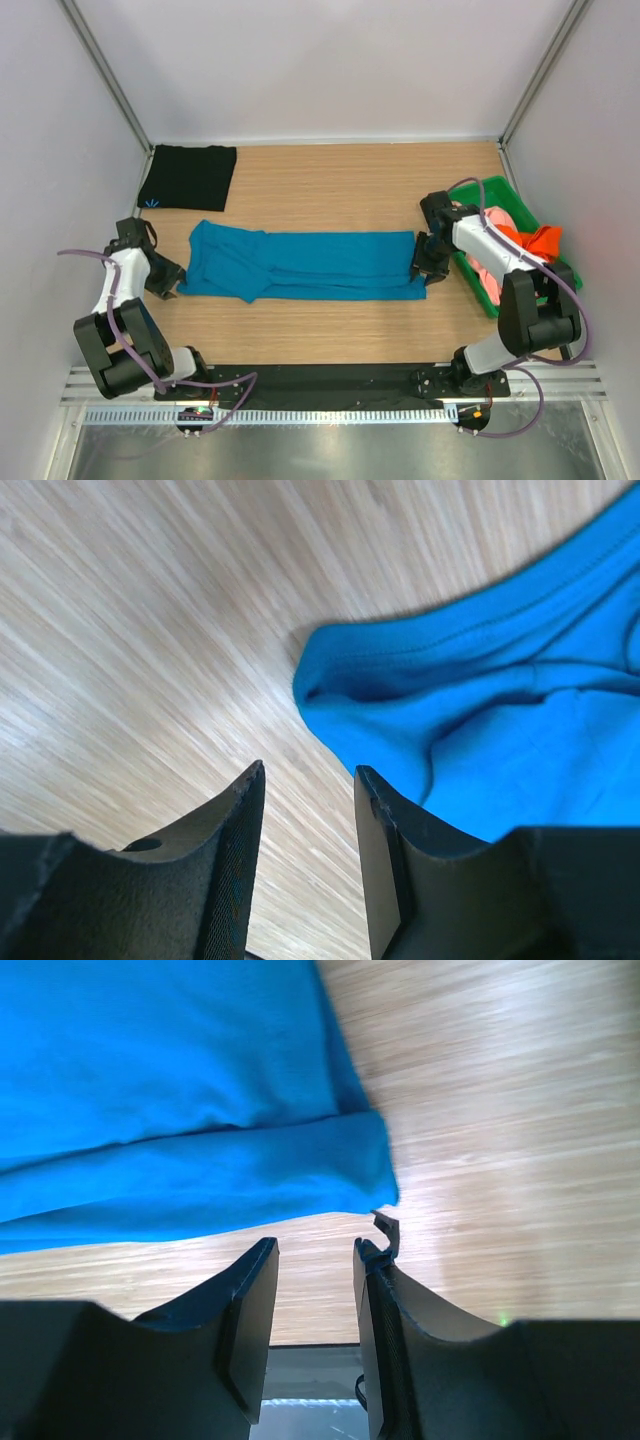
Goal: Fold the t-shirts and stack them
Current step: Fold the tshirt
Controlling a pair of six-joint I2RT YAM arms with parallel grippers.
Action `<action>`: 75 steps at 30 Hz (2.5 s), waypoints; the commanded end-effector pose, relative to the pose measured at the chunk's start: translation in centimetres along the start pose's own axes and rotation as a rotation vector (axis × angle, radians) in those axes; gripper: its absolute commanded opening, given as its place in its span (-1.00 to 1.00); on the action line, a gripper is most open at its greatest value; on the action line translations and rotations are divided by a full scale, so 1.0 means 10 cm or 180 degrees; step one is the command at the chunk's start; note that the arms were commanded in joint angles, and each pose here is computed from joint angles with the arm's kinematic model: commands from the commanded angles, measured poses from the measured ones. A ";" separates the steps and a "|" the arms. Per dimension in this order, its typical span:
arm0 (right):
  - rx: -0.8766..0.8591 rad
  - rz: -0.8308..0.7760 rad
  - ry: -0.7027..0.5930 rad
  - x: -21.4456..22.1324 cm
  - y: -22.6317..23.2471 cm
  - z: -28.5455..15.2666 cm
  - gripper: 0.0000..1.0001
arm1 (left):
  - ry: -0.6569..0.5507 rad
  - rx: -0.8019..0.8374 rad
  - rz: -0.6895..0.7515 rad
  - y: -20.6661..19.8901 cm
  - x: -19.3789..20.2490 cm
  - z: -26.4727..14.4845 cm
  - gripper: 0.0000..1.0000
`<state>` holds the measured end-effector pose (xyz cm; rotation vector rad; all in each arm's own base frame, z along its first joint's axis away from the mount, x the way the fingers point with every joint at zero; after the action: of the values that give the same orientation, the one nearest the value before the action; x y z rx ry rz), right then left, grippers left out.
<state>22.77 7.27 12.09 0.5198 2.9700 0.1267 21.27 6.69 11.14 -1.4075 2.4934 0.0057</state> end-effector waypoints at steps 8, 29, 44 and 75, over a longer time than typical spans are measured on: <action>-0.0080 -0.0304 0.0026 -0.05 0.38 0.28 -0.16 | 0.0099 0.0704 0.0479 -0.32 0.08 -0.21 -0.20; 0.0362 -0.0394 -0.0372 -0.74 0.68 0.32 -0.09 | 0.0090 0.0961 0.0991 -0.53 0.22 -0.31 -0.07; -0.0189 -0.0555 -0.0392 -0.42 0.73 -0.13 0.01 | 0.0529 0.1133 0.0873 -0.63 0.40 -0.12 0.06; -0.0215 -0.0736 -0.0296 -0.39 0.74 -0.08 0.01 | 0.0468 0.1044 0.0850 -0.90 0.17 0.24 -0.72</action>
<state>27.97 12.42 13.05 0.2067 2.9289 0.1462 26.69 0.93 8.84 -1.0263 2.6779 -0.4077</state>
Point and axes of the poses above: each gripper's point midway between its finger pads, its own z axis out along the fingers, its own y axis along the line the jaws close on, x = y × z, the point moved 6 cm from there along -z, back along the fingers, and after that the axes turned 2 degrees about z, right-handed, at the moved point
